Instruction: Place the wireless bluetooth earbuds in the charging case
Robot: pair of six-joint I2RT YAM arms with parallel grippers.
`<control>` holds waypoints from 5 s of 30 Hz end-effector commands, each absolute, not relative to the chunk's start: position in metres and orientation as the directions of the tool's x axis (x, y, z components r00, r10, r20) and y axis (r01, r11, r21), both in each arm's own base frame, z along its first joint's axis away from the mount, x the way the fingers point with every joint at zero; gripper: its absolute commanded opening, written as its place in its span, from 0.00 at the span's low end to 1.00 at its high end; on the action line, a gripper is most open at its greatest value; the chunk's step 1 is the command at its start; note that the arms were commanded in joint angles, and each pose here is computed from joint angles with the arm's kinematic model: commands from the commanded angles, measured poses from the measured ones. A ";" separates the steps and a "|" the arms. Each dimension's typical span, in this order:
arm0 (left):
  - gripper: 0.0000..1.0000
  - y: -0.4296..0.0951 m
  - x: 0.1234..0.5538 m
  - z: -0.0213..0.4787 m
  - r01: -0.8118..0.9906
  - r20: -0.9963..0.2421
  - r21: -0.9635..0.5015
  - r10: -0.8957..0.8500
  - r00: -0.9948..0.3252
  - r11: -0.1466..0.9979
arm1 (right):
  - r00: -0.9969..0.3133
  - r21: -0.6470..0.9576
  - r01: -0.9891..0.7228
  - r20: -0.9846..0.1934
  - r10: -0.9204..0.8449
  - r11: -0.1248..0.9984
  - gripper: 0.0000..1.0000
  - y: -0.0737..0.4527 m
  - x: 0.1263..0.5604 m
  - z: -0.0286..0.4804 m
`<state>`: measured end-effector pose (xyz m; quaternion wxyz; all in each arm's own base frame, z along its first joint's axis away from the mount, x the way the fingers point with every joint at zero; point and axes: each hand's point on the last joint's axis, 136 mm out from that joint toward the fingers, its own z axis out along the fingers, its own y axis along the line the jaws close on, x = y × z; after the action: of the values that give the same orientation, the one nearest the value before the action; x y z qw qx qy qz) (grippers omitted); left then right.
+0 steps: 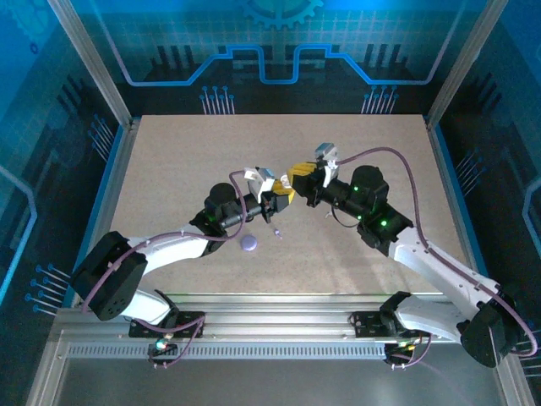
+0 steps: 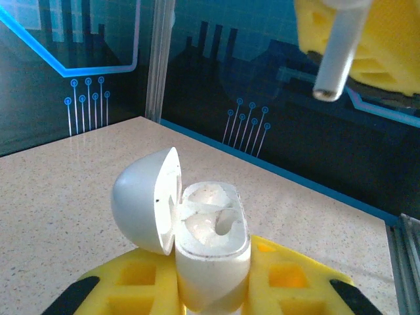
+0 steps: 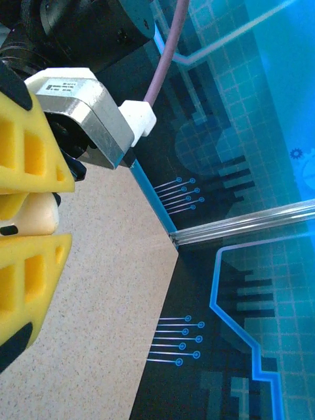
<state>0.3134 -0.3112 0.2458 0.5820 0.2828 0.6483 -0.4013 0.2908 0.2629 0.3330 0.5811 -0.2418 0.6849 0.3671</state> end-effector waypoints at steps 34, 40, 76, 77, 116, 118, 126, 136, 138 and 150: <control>0.15 -0.316 0.292 0.296 0.899 -0.982 -0.130 -0.183 -0.057 0.419 | -0.290 0.264 -0.811 -0.956 0.032 0.522 0.18 0.261 0.289 0.306; 0.15 -0.318 0.288 0.297 0.909 -0.985 -0.110 -0.168 -0.045 0.401 | -0.312 0.274 -0.801 -0.950 0.019 0.531 0.18 0.260 0.292 0.300; 0.16 -0.324 0.248 0.282 0.962 -0.997 0.080 0.006 0.081 0.260 | -0.412 0.302 -0.780 -0.907 -0.085 0.548 0.50 0.223 0.246 0.307; 0.16 -0.325 0.247 0.281 0.962 -0.996 0.084 0.011 0.084 0.258 | -0.419 0.311 -0.785 -0.903 -0.090 0.535 0.49 0.226 0.245 0.306; 0.15 -0.311 0.269 0.265 0.900 -0.991 0.083 0.129 0.030 0.427 | -0.533 0.392 -0.748 -0.835 -0.134 0.536 0.41 0.233 0.250 0.300; 0.15 -0.306 0.273 0.261 0.883 -0.989 0.080 0.149 0.012 0.462 | -0.594 0.421 -0.688 -0.795 -0.125 0.591 0.41 0.225 0.251 0.295; 0.15 -0.281 0.296 0.250 0.769 -0.981 0.025 0.163 -0.103 0.639 | -0.831 0.554 -0.276 -0.548 0.095 0.786 0.40 0.190 0.264 0.270; 0.15 -0.273 0.301 0.235 0.732 -0.962 0.004 0.202 -0.184 0.682 | -0.878 0.510 0.268 -0.220 0.425 0.817 0.40 0.148 0.269 0.200; 0.16 -0.272 0.302 0.234 0.724 -0.961 -0.001 0.199 -0.191 0.690 | -0.871 0.460 0.321 -0.200 0.449 0.828 0.40 0.138 0.269 0.187; 0.16 -0.272 0.304 0.227 0.718 -0.946 -0.017 0.222 -0.237 0.695 | -0.832 0.221 0.514 -0.107 0.545 0.828 0.38 0.096 0.275 0.131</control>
<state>0.3003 -0.2701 0.2151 0.5260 0.3226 0.7518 -0.2325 0.2783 0.1149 0.1388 0.0992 0.2454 0.9553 0.1316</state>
